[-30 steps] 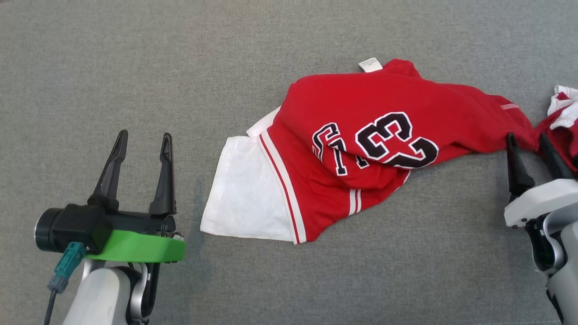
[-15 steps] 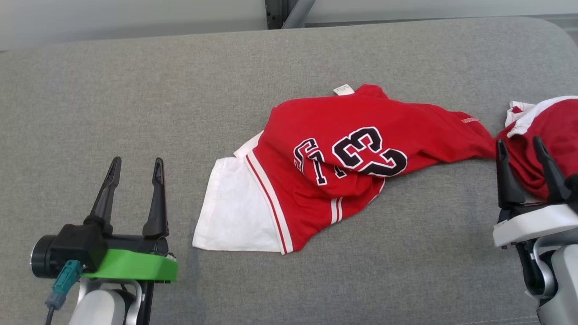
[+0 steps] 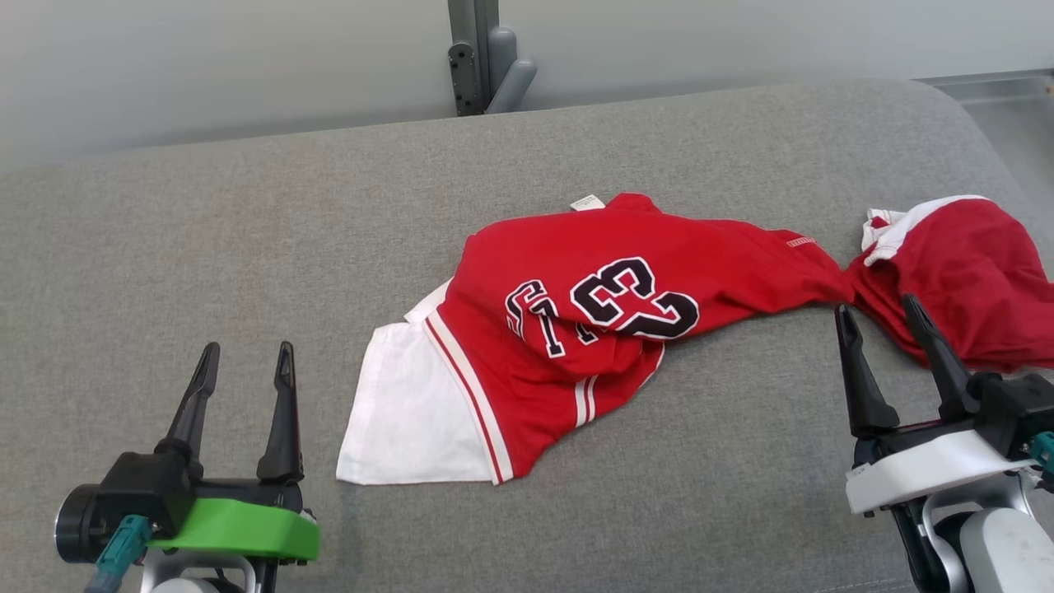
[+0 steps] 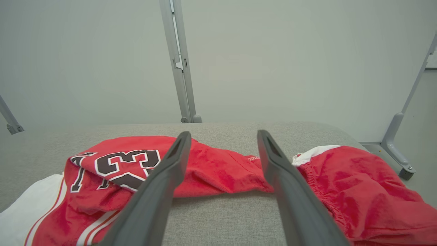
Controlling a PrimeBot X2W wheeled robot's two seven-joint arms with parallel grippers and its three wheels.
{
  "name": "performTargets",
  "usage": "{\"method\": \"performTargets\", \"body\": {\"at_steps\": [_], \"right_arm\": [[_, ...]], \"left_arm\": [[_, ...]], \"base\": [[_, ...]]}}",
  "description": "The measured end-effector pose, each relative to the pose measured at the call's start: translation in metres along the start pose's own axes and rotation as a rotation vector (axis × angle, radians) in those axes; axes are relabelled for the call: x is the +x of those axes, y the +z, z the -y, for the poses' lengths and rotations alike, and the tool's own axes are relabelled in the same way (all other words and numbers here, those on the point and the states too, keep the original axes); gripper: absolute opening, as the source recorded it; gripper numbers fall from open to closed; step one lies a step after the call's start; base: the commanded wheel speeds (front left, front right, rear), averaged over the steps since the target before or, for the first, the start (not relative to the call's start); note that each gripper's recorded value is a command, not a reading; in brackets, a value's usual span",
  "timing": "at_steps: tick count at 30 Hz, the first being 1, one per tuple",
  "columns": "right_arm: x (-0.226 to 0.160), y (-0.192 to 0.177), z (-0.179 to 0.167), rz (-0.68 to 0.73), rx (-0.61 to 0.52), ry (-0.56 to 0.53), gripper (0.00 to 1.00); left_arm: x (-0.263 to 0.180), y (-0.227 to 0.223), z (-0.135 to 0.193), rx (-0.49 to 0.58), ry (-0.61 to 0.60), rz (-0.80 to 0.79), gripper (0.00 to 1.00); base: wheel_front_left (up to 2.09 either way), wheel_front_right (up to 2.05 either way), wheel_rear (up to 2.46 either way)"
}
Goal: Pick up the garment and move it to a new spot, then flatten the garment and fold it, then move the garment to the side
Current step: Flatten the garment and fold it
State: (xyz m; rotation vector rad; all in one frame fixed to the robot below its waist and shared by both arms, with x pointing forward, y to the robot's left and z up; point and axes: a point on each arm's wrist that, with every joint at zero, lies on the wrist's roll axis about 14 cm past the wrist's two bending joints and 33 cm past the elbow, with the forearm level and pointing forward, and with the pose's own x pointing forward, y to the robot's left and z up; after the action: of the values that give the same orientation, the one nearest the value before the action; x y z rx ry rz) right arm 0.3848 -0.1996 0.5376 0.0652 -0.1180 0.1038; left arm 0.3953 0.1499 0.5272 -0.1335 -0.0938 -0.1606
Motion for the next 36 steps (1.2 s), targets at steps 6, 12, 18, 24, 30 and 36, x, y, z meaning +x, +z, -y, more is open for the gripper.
{"method": "performTargets", "body": {"at_steps": [6,12,18,24,30,36], "right_arm": [[-0.008,0.006,-0.003,0.01,0.011,-0.004,1.0],[-0.005,0.004,-0.005,0.006,0.017,0.001,1.0],[0.002,-0.002,-0.011,-0.009,0.022,0.02,1.0],[0.009,-0.01,-0.013,-0.03,0.031,0.027,1.0],[0.007,-0.023,-0.003,-0.061,0.034,-0.004,1.0],[0.005,-0.031,0.007,-0.08,0.032,-0.033,1.0]], "left_arm": [[-0.004,-0.004,0.005,-0.004,-0.011,-0.021,1.0],[-0.005,-0.012,0.01,-0.017,-0.023,-0.054,1.0],[0.014,-0.032,0.023,-0.065,-0.078,-0.151,1.0],[0.024,-0.083,0.035,-0.135,-0.118,-0.355,1.0],[0.024,-0.133,0.03,-0.164,-0.11,-0.525,1.0],[0.022,-0.169,0.026,-0.176,-0.095,-0.661,0.92]], "base": [[0.0,0.0,0.0],[0.0,0.0,0.0],[0.0,0.0,0.0],[0.0,0.0,0.0],[0.0,0.0,0.0],[0.0,0.0,0.0]]}}
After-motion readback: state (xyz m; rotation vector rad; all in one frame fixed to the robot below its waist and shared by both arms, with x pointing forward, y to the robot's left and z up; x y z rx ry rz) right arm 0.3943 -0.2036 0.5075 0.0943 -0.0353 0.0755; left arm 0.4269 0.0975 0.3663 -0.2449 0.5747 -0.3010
